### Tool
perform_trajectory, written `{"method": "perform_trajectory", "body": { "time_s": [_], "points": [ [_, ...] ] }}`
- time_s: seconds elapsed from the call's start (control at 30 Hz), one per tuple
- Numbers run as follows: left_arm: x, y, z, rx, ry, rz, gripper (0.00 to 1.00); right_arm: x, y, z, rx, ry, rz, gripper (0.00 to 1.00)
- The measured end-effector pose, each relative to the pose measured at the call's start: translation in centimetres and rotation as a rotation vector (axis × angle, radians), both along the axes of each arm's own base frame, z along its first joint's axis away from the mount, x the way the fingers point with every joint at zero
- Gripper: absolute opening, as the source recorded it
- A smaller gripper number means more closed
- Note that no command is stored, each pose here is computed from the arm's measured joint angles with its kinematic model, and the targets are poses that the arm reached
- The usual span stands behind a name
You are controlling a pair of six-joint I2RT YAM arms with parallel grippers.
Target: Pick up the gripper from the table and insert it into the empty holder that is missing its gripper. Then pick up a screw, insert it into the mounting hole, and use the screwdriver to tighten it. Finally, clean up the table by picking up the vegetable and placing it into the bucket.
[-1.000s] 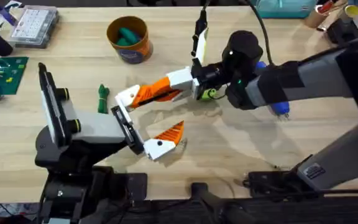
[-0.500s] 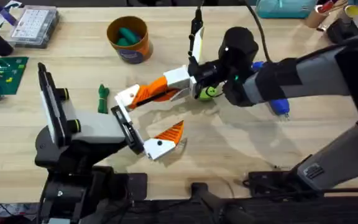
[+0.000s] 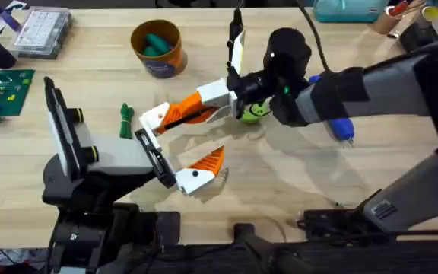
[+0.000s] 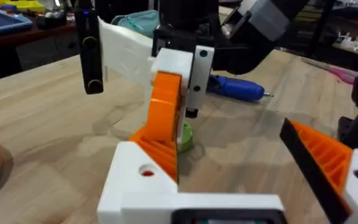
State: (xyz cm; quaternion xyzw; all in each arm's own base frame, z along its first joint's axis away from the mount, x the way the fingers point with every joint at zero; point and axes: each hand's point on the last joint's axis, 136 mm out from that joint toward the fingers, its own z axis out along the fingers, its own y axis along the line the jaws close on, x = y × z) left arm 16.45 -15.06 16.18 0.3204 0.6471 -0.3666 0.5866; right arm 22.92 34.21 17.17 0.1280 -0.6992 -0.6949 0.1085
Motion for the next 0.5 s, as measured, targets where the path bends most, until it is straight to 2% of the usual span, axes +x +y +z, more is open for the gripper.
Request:
{"method": "perform_trajectory", "body": {
  "time_s": [0.5],
  "points": [
    [0.06,0.04,0.00,0.002,-0.003,0.004,0.993,0.53,0.10,-0.10,-0.007,-0.020,0.035,0.010]
  ]
}}
